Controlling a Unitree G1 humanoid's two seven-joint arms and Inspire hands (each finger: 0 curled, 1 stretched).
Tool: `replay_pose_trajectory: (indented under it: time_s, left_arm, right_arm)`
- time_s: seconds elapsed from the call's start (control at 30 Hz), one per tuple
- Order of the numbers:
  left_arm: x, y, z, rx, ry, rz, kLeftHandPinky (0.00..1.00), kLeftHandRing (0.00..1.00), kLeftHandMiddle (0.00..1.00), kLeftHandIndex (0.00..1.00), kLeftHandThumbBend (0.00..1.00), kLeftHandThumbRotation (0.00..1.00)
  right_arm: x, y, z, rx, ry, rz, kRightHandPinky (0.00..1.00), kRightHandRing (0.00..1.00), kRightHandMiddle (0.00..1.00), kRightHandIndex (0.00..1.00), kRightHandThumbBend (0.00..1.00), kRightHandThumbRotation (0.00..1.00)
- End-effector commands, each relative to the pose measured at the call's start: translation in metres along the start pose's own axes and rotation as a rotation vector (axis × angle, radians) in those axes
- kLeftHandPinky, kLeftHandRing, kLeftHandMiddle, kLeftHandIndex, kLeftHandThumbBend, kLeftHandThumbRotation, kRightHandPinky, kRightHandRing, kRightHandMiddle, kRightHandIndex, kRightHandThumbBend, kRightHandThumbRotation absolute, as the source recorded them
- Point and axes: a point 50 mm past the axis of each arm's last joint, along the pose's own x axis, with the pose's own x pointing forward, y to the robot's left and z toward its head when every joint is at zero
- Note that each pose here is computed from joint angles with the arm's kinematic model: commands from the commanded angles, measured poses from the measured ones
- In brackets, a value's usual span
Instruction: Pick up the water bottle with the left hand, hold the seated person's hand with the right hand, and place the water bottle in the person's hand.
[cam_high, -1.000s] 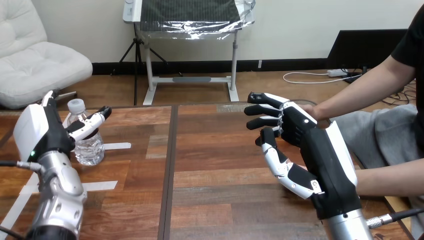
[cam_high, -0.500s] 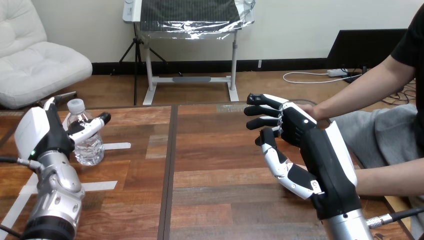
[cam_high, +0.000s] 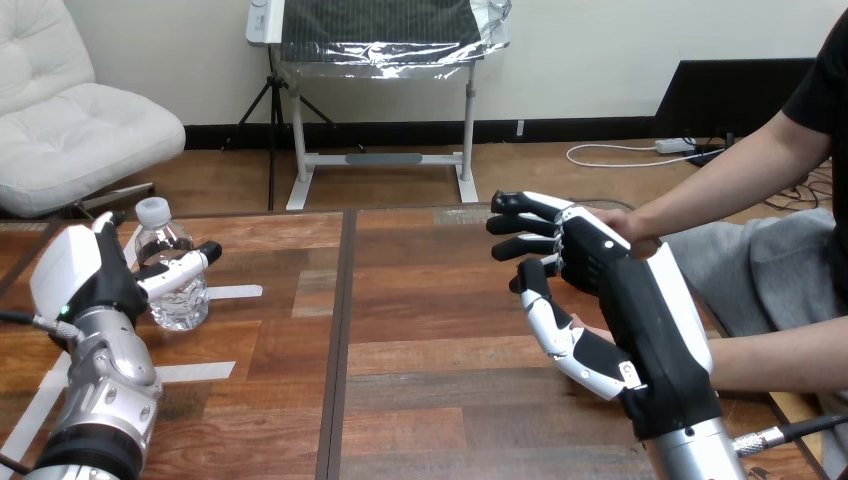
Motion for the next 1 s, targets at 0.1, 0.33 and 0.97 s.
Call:
replay_pose_trajectory:
  time_s: [0.1,0.33,0.97]
  left_arm:
    - [0.0134,0.0216,0.0316,0.0,-0.069,0.04,0.77,0.85,0.88,0.89,0.99,0.6]
    - [0.0136,0.019,0.0331,0.013,-0.074,0.022,0.76,0.84,0.87,0.88,0.99,0.61]
    - [0.0127,0.0135,0.0366,0.016,-0.122,0.01,0.65,0.75,0.8,0.84,0.95,0.59]
  right_arm:
    - [0.0151,-0.0087,0.0146,-0.058,-0.08,0.013,0.54,0.69,0.75,0.77,0.11,0.0]
    - [0.0143,-0.0092,0.015,-0.056,-0.072,0.016,0.56,0.71,0.76,0.78,0.12,0.0]
    - [0.0132,-0.0104,0.016,-0.074,-0.066,0.019,0.58,0.71,0.76,0.77,0.14,0.0]
